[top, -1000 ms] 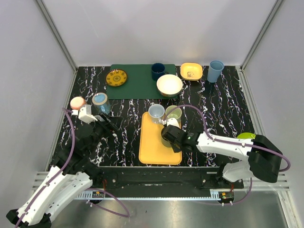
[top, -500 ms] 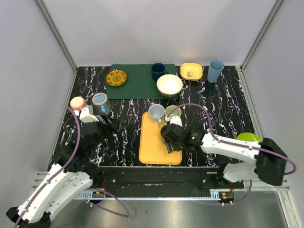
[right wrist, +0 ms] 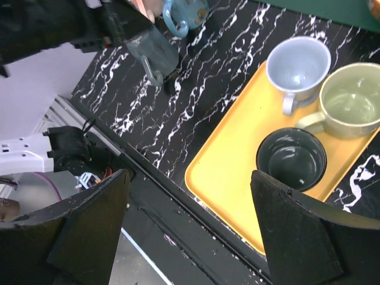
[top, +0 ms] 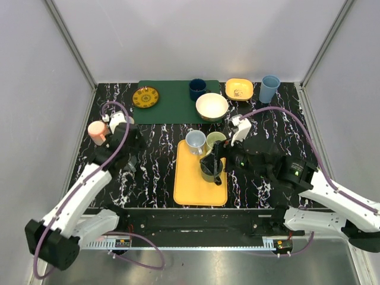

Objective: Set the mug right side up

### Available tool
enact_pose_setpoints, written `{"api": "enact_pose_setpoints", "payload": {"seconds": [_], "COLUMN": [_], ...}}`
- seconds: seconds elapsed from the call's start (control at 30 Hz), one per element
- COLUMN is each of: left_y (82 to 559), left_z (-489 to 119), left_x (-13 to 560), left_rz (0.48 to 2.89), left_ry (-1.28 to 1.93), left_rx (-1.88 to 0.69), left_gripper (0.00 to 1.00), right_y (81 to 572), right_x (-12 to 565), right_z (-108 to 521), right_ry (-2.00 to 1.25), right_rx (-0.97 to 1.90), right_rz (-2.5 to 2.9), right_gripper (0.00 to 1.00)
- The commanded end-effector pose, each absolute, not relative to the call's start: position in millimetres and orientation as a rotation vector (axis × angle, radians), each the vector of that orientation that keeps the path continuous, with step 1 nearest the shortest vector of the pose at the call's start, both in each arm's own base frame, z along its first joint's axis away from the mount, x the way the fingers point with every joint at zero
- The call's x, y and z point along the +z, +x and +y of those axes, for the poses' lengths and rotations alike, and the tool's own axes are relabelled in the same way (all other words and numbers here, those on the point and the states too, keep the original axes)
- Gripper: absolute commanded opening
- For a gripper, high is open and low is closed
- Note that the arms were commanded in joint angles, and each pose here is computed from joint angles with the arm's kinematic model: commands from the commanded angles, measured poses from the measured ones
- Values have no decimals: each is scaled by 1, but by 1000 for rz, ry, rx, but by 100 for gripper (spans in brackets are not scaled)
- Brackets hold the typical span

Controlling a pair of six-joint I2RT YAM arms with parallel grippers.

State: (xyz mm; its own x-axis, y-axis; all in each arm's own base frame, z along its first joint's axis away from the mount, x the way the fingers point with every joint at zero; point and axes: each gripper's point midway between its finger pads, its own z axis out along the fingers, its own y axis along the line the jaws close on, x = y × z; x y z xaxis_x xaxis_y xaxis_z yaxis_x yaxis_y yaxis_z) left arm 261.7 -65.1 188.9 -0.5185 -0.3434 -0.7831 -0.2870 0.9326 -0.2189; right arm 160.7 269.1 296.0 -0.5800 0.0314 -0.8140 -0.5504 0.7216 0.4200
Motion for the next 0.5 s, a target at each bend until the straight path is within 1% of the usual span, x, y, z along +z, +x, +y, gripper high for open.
{"api": "enact_pose_setpoints", "payload": {"seconds": [0.0,0.2,0.4,0.47], "left_y": [299,336,356,359], "left_z": [-59,-47,-38,-34], "left_x": [197,179,153,147], "left_rz": [2153,2238,2302,2315], "left_ry": [-415,-439,-469,-485], "left_rx": [-67,-46,-19,-11], "left_gripper": [75,68,63,63], "right_y": [173,177,179,179], "right_x": [306,314,321,323], "right_z": [273,287,287,287], "right_ry": [-406,-437,-455,-456], "right_rx": [790,825,820,817], "right_rz": [1988,1940,1899,1893], "right_gripper": [88,88,89,89]}}
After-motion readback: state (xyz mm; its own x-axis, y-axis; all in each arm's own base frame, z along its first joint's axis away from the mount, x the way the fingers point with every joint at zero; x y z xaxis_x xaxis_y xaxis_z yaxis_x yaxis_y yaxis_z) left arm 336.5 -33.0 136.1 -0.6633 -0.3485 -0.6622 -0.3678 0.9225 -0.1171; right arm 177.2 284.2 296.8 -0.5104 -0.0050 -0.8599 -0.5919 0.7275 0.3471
